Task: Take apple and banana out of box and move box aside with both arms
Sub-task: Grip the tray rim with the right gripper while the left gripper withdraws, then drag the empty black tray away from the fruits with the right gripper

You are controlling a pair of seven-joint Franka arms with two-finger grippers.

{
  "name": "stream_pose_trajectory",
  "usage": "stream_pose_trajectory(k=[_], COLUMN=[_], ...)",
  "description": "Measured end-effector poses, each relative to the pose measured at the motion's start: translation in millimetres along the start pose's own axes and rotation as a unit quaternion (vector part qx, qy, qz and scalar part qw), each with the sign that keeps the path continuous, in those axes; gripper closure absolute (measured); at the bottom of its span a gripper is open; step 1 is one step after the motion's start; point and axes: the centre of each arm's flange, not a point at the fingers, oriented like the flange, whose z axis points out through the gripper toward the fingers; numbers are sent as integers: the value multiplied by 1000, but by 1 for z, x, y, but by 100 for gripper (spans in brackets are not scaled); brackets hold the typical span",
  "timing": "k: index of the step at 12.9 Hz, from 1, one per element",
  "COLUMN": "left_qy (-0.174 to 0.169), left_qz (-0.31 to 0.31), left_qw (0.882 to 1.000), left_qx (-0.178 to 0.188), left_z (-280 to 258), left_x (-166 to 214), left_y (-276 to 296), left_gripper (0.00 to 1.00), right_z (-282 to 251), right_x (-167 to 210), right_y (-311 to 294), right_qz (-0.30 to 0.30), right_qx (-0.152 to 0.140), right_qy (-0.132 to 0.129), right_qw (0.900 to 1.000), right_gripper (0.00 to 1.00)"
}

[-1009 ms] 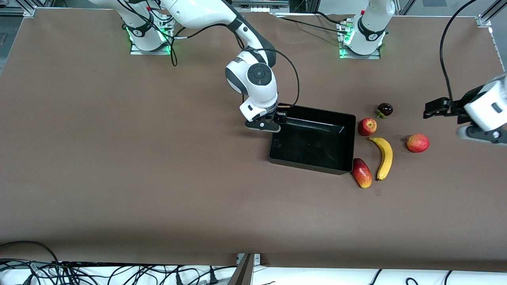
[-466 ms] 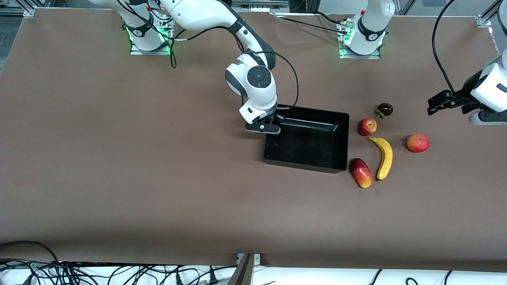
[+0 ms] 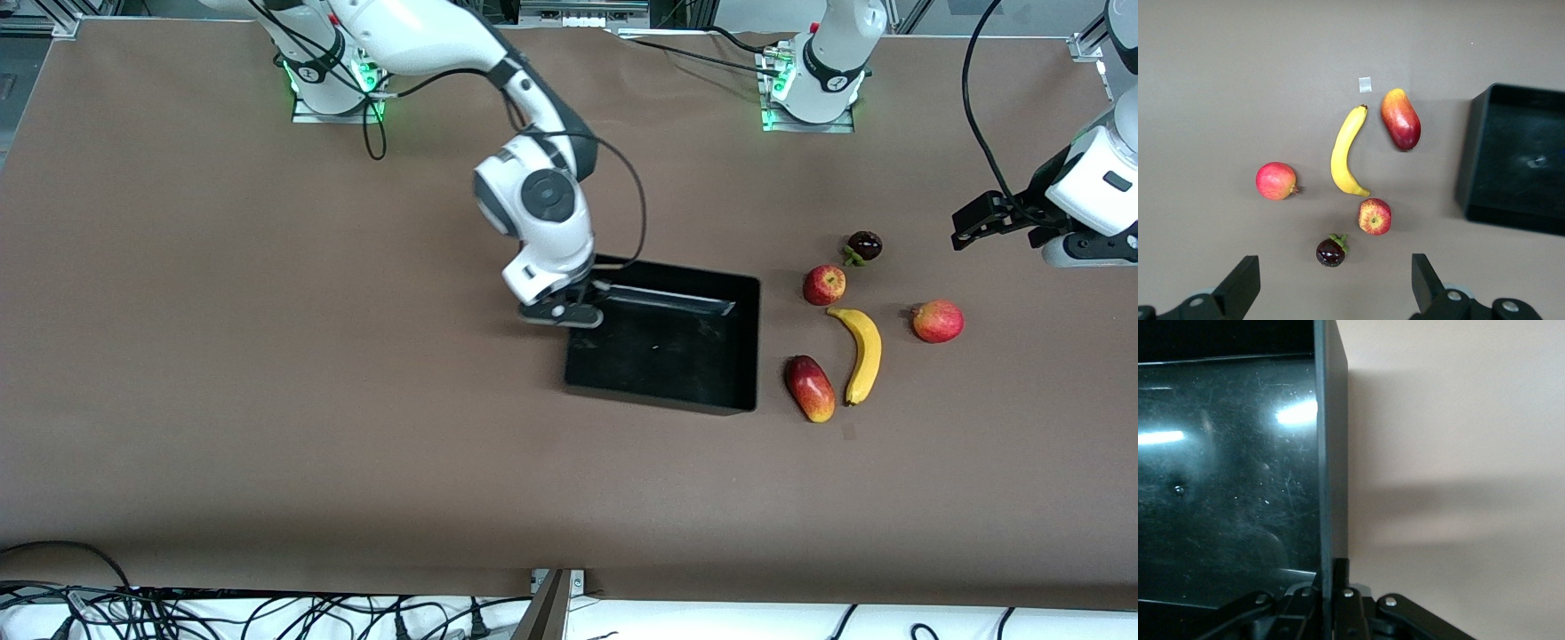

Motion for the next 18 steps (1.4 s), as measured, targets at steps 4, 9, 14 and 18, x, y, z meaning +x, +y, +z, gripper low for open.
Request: stream_pose_trajectory(k=[4,9,14,18], left_qy=[0,0,0,1], left_qz=[0,3,6,7], left_qw=[1000,1000,1000,1000], left_qx=[0,0,0,0], left_z=[0,0,-1,-1], left_x=[0,0,0,0], left_y=[0,3,7,8], left_gripper=[0,0,0,0], right_z=[-71,-61,-44,-17], right_x=[87,145,154,142], right_y=[114,265,418,507], right_qz=[-59,-93,-109,-92], right_qx=[-15,-24,-14,-10], right_qy=[-24,-61,-94,-71], right_qw=[998,993,989,993], right_gripper=[96,96,96,96])
